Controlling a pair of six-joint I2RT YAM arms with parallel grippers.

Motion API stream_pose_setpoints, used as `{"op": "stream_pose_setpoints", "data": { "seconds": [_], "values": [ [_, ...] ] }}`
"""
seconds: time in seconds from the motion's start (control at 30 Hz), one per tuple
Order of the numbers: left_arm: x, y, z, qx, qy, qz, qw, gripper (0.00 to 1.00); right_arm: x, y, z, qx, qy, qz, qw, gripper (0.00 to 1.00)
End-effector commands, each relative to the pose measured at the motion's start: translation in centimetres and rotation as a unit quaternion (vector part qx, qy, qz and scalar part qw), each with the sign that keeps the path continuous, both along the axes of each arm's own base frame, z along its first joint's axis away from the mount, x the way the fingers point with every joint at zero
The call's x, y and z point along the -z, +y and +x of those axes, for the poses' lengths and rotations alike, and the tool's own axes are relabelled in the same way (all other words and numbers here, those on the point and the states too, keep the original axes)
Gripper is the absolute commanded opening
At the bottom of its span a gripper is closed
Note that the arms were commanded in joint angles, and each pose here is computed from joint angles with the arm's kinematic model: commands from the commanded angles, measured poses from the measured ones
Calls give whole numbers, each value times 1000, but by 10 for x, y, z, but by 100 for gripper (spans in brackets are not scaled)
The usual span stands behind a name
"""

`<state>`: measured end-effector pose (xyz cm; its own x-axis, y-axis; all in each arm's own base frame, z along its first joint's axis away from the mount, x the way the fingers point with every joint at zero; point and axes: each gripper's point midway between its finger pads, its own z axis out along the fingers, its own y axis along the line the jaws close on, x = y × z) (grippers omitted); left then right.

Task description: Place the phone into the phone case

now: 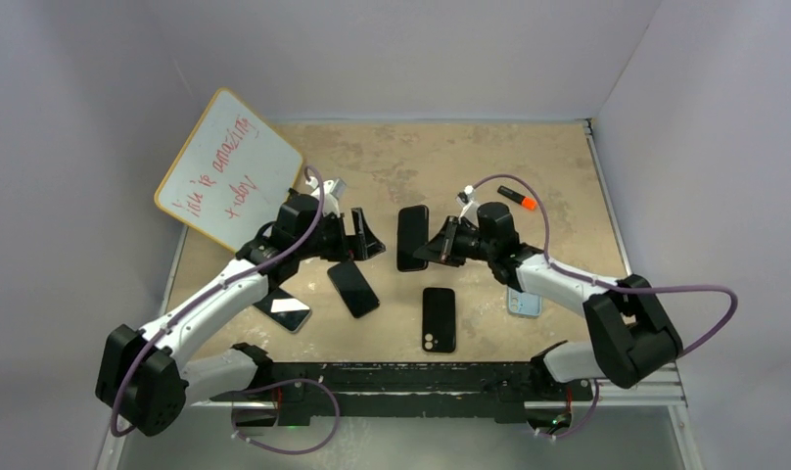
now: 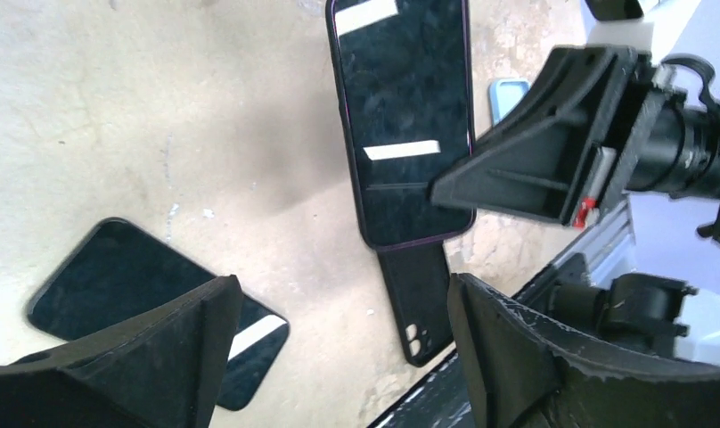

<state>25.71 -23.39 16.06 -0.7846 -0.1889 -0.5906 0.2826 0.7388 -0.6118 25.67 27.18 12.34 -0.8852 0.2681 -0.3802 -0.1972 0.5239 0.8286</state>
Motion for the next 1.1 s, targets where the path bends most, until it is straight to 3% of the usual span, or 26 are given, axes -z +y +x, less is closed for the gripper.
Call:
{"op": "stream_pose_setpoints", "data": {
  "seconds": [0.0,0.2,0.3,0.37,0.57,0.73,0.9,1.07],
  "values": [
    [-18,17,5,17,-65,60,996,90,8,-15,27,-1,-33,-47,998,0],
    [-6,45,10,11,-90,154,984,91,46,-25,44,-43,15,-58,997,0],
    [-4,55,11,-4,-101,172,980,92,68,-30,47,-56,52,-68,995,0],
    [-5,55,11,-4,-106,170,980,92,77,-34,48,-50,64,-78,994,6],
    [-4,57,16,-6,-104,186,977,94,95,-51,56,-18,82,-123,989,41],
    [-2,61,15,-7,-100,196,975,95,99,-68,62,7,97,-182,979,60],
    [-2,63,12,-7,-98,198,975,95,86,-83,70,37,74,-224,971,68],
    [-6,60,11,-4,-106,187,977,96,68,-88,87,58,47,-240,968,66]
  ]
}}
